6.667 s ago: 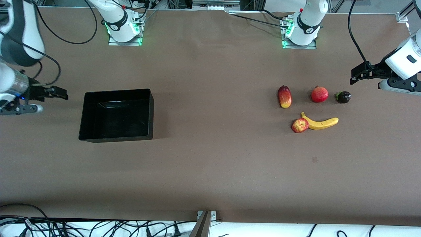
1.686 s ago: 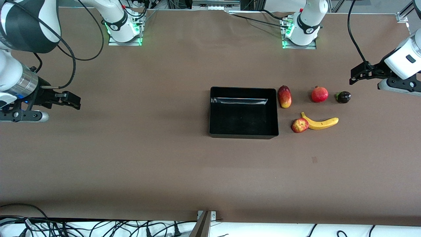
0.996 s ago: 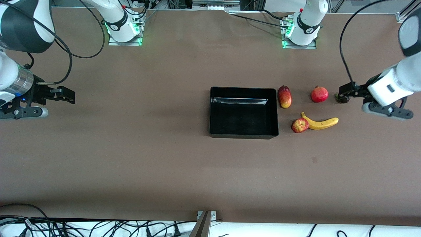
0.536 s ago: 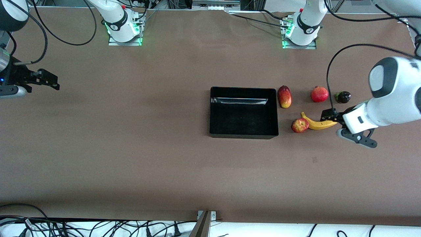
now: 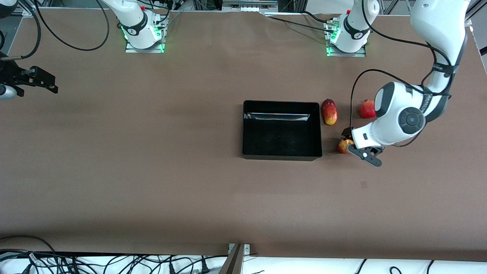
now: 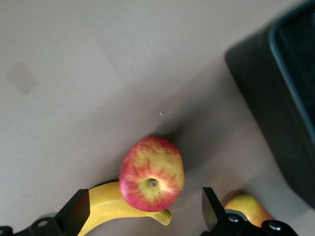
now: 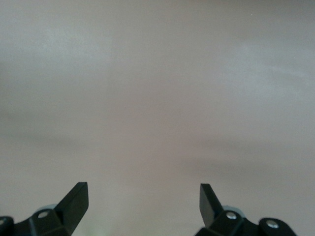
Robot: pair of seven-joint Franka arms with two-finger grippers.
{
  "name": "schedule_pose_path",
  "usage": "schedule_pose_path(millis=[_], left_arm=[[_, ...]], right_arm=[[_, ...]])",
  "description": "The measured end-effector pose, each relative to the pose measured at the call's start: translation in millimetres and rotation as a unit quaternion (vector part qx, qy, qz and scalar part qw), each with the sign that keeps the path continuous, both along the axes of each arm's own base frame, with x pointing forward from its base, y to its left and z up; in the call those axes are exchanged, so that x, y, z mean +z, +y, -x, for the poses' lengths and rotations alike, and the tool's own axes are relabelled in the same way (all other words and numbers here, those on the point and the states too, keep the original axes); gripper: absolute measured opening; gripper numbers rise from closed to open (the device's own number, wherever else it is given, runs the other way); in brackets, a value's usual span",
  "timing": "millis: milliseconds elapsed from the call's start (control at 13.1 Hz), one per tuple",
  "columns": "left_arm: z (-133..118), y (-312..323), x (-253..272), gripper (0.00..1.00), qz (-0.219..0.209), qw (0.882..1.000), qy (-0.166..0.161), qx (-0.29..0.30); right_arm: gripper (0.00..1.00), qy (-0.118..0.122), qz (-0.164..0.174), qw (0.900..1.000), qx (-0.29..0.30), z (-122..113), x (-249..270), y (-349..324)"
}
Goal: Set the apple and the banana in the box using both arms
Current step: 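Reach the left gripper down to the small apple beside the banana, then close the left gripper on the apple and lift it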
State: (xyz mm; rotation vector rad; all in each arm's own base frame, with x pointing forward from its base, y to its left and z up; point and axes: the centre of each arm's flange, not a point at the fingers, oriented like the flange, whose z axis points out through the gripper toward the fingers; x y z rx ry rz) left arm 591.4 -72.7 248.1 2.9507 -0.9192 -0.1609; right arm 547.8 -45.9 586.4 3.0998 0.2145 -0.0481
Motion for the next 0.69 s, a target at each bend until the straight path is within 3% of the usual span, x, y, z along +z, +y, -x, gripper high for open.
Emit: schedule_pose_path(millis=[307,690], left_arm=[[11,0,-18,1.0,0.012,0.997,-0.025,-0.067],[19,1,-32,1.0,0.006,0.994,-0.043,-0.104]], right_arm=[[1.0,0.0,0.001,1.0,0.0,-5,-1,0],[1.0,0.001,0.001,1.0,0.0,-6,-3,0]])
